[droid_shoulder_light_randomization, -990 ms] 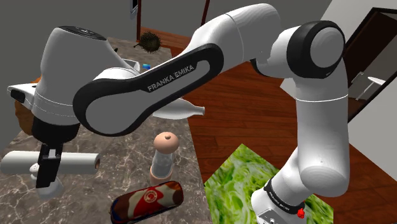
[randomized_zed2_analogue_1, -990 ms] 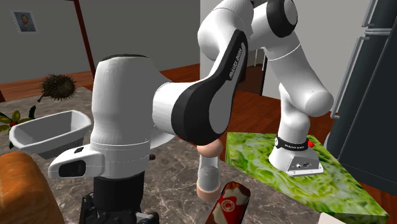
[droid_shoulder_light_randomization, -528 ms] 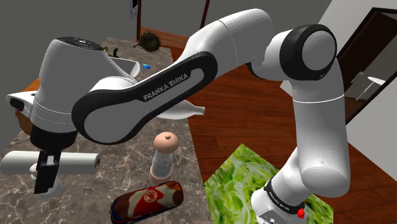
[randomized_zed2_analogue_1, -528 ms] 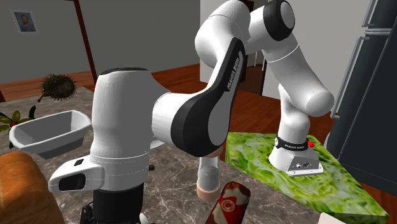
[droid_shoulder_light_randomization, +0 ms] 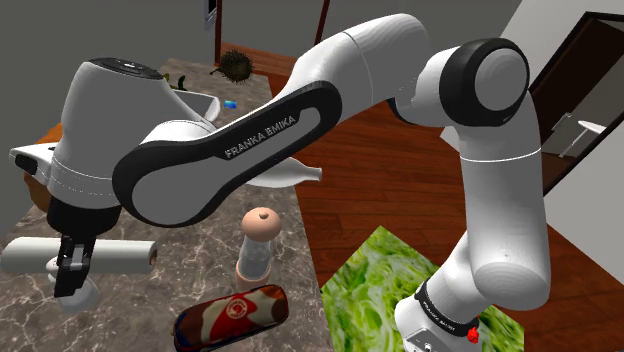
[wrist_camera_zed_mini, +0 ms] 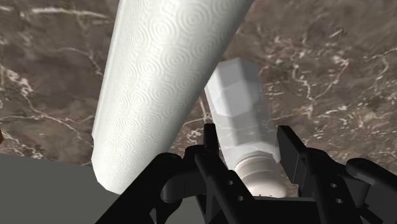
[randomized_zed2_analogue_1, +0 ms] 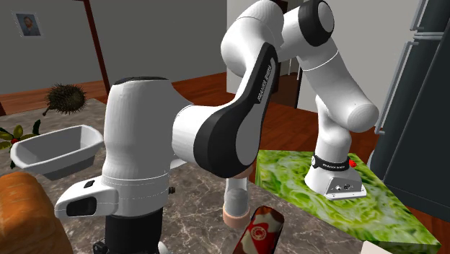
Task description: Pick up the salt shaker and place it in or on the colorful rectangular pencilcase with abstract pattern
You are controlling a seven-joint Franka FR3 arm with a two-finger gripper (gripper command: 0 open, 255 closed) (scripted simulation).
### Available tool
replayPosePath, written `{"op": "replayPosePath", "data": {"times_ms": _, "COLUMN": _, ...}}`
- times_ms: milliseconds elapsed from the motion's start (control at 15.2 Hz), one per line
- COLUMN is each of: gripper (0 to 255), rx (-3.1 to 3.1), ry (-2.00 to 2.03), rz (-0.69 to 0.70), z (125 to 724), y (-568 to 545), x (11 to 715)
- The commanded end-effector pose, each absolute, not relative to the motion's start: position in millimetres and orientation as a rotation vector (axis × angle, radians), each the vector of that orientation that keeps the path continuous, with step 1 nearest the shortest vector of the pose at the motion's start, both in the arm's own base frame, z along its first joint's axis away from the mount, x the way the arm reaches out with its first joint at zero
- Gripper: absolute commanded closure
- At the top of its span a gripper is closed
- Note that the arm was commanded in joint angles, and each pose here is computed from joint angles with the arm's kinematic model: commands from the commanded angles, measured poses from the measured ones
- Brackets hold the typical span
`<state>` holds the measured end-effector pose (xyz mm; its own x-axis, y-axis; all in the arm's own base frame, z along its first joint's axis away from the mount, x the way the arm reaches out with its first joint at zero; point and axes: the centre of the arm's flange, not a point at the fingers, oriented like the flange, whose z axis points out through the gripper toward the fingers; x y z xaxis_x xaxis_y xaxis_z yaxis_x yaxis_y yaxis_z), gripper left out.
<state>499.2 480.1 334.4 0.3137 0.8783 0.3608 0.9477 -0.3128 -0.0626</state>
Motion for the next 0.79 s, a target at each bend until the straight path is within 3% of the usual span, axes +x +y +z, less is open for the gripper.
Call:
{"op": "replayPosePath", "data": {"times_ms": 0, "gripper": 255, "rx": -2.320, "ry": -1.656, "rz": -0.379, "z": 334.1, "y": 480.0, "x": 499.2}}
{"op": "replayPosePath", "data": {"times_ms": 726, "gripper": 255, "rx": -2.320, "ry": -1.656, "rz": -0.379, "z": 371.1, "y": 480.0, "x": 499.2}}
